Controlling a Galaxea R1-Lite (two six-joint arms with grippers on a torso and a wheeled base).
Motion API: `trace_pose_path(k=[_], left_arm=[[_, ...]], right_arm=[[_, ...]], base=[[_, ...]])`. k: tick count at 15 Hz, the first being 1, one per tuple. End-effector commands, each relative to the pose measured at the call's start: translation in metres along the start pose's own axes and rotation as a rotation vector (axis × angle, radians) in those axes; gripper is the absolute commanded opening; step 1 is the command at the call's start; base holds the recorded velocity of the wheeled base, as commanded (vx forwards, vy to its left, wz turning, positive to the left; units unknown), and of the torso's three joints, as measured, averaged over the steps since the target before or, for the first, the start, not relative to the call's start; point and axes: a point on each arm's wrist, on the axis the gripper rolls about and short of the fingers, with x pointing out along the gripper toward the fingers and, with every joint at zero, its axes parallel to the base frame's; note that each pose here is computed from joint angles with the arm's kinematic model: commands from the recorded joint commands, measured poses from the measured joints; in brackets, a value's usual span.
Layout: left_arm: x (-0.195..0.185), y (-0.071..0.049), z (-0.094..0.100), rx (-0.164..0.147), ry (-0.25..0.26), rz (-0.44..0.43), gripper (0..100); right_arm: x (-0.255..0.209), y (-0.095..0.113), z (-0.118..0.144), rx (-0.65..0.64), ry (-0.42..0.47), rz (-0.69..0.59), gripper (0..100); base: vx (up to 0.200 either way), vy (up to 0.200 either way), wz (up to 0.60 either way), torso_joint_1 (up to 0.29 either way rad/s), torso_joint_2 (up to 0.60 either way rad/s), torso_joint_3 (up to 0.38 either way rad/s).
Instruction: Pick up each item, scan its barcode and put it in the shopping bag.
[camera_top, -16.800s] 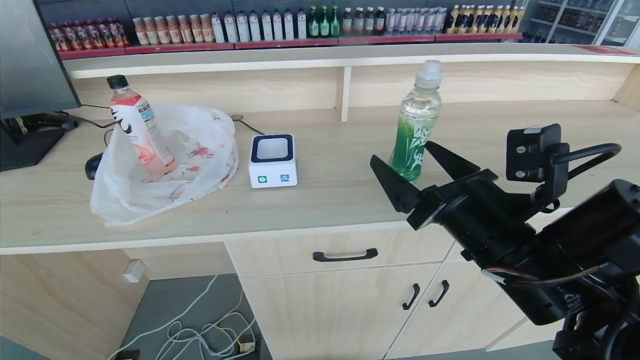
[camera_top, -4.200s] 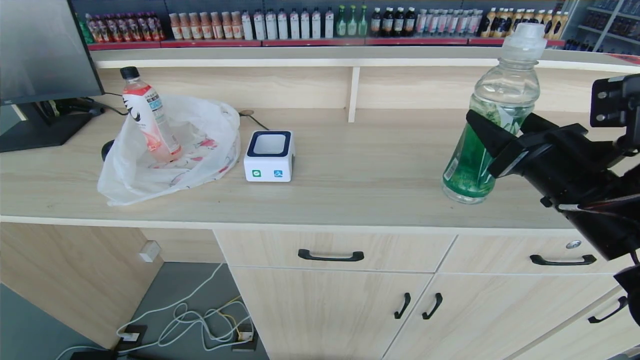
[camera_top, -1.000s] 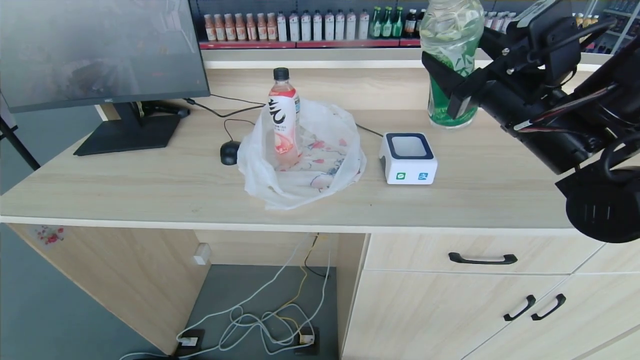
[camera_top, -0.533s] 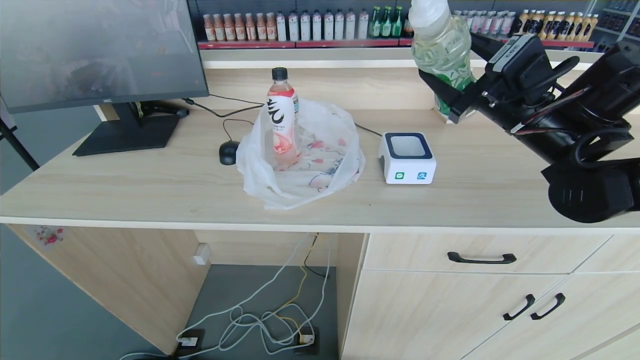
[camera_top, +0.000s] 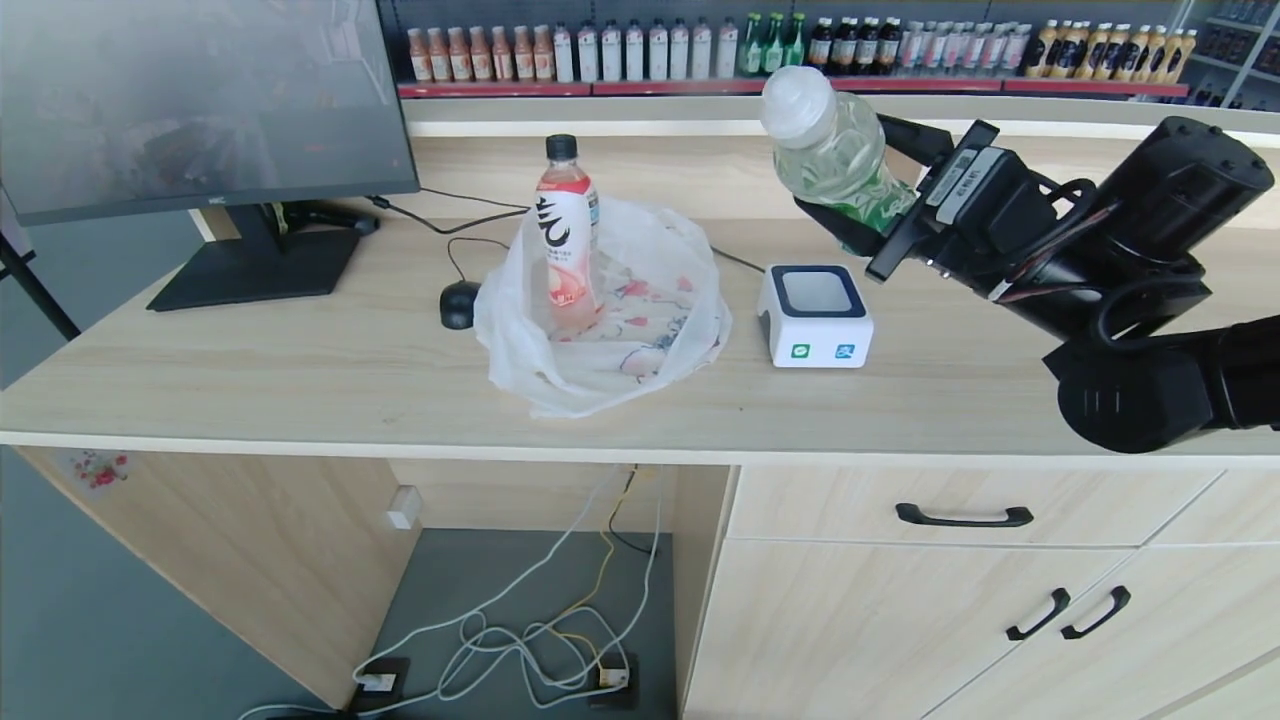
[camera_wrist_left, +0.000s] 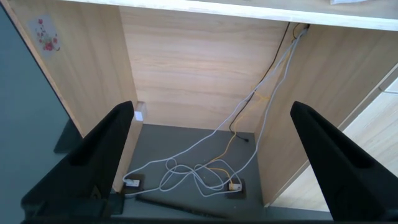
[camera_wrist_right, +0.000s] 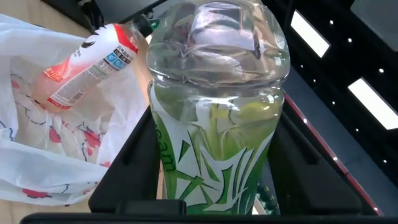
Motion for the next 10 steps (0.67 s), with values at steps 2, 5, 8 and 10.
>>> trace_pose_path(k=[2, 5, 8, 10], left_arm=[[0.0, 0.0, 0.0, 0.0, -0.001, 0.0, 100], [0.0, 0.0, 0.0, 0.0, -0.001, 0.0, 100], [0.0, 0.0, 0.0, 0.0, -0.001, 0.0, 100], [0.0, 0.0, 0.0, 0.0, -0.001, 0.0, 100]], right_arm=[[0.0042, 0.0048, -0.0067, 0.003, -0.013, 0.016, 0], [0.0051, 0.0063, -0.0084, 0.002, -0.023, 0.026, 0], [0.0054, 0.0099, -0.0105, 0.0, -0.043, 0.055, 0], [0.0066, 0.0124, -0.0088, 0.001, -0.052, 0.064, 0]], base=[[0.0, 0.0, 0.0, 0.0, 0.0, 0.0], [0.0, 0.0, 0.0, 0.0, 0.0, 0.0], [0.0, 0.0, 0.0, 0.0, 0.0, 0.0], [0.0, 0.0, 0.0, 0.0, 0.0, 0.0]])
